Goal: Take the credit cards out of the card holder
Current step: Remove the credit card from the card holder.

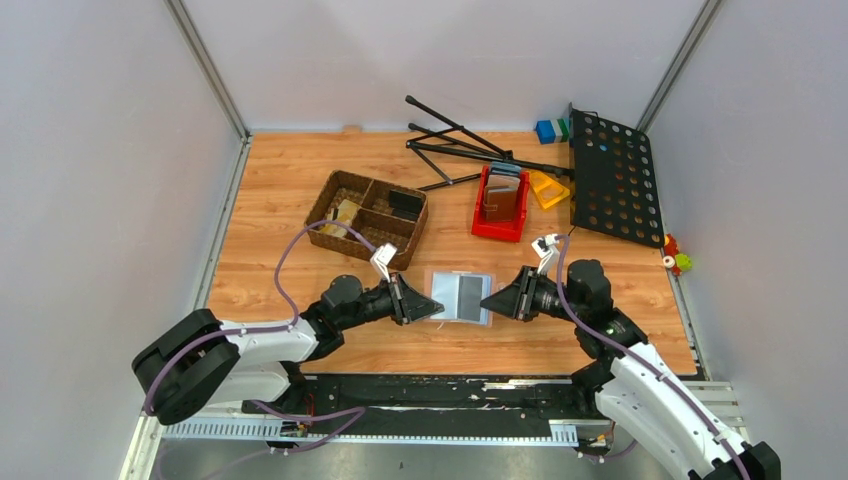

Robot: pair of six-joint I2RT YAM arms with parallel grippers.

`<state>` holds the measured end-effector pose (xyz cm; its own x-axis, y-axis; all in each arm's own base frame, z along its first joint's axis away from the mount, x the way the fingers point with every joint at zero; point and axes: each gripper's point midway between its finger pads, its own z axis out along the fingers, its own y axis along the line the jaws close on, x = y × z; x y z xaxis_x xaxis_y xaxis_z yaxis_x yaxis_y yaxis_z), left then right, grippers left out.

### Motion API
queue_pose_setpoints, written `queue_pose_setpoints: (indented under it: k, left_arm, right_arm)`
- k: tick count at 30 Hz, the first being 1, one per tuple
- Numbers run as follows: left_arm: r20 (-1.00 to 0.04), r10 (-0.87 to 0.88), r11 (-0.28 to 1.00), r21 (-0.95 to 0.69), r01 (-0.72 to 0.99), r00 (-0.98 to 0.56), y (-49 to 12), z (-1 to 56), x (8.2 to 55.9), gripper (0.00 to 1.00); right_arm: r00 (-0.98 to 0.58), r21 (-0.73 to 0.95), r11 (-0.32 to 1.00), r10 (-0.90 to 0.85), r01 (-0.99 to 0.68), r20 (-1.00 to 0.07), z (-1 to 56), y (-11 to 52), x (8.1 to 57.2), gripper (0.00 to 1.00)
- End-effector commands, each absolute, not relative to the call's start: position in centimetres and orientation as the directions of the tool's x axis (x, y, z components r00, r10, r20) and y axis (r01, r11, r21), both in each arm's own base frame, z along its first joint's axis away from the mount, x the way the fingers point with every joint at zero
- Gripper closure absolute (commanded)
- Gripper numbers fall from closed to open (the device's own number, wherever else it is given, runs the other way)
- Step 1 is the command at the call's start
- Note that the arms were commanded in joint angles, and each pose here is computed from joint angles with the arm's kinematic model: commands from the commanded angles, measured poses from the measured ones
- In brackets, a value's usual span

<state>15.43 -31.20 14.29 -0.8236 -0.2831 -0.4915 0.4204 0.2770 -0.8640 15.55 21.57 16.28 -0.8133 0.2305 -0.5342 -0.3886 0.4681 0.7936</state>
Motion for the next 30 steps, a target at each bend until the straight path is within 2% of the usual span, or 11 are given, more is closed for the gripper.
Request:
queue_pose_setpoints:
  k: [1, 7, 30]
  left_arm:
    - [-0.529, -0.301, 0.236, -0.848, 0.475, -0.793, -32.2, 16.5, 16.2, 1.0]
    - [-0.507, -0.285, 0.192, -0.862, 0.47, -0.814, -32.9, 16.6, 15.9, 1.0]
    - [-0.51, -0.265, 0.173, -0.86, 0.48, -0.818, -33.4, 17.3, 15.8, 1.0]
  right_arm:
    - [-0.773, 0.781, 0.393, 0.225, -0.485, -0.593, 19.2, 22.2, 15.2, 0.87]
    - [-0.77, 0.795, 0.304, 0.229, -0.525, -0.596, 20.5, 22.9, 14.7, 0.9]
    - [-0.79, 0.814, 0.273, 0.219, -0.513, -0.572, 20.3, 23.4, 14.8, 1.0]
